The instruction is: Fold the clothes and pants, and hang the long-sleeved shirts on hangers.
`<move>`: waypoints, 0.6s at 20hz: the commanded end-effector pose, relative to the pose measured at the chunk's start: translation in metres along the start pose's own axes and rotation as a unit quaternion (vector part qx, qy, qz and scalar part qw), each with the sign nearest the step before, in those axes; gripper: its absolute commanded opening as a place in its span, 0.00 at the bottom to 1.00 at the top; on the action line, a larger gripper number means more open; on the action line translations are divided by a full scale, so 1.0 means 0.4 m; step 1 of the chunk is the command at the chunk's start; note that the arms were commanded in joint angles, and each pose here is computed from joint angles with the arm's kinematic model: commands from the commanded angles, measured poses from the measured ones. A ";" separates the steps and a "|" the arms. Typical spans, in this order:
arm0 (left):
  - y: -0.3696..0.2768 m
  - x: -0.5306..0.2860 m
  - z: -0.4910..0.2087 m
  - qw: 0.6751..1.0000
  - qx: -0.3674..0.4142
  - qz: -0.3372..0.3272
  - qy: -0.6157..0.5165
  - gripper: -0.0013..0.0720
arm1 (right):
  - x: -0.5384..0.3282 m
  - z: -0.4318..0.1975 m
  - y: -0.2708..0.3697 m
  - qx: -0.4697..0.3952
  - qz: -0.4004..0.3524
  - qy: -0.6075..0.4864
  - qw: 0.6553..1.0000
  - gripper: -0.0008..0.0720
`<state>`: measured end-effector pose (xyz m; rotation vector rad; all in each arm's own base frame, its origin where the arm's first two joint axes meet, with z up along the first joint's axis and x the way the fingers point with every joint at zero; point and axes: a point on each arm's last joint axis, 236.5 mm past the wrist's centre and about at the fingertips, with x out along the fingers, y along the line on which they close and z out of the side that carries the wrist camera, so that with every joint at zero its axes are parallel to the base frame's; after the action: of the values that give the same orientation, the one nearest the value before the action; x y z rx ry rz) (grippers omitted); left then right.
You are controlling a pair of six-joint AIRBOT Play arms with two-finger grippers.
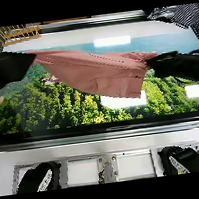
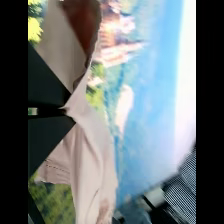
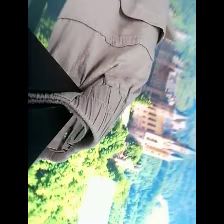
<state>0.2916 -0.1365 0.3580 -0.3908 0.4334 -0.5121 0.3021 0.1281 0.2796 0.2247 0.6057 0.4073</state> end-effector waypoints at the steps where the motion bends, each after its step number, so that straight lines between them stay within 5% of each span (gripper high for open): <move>1: -0.113 -0.193 0.043 0.996 0.000 -0.024 -0.090 0.03 | -0.160 -0.060 0.025 0.042 -0.013 0.019 0.999 0.03; 6: -0.052 -0.150 -0.042 0.994 -0.084 -0.013 -0.064 0.03 | -0.193 -0.197 0.009 0.151 -0.046 0.121 0.980 0.03; 12: 0.214 0.235 -0.338 0.968 -0.183 0.070 0.158 0.03 | 0.109 -0.328 -0.111 0.144 -0.088 0.290 0.942 0.03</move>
<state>0.2985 -0.1392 0.2614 -0.6128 0.6631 -0.4058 0.2412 0.1195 0.1923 0.3921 1.1196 0.2461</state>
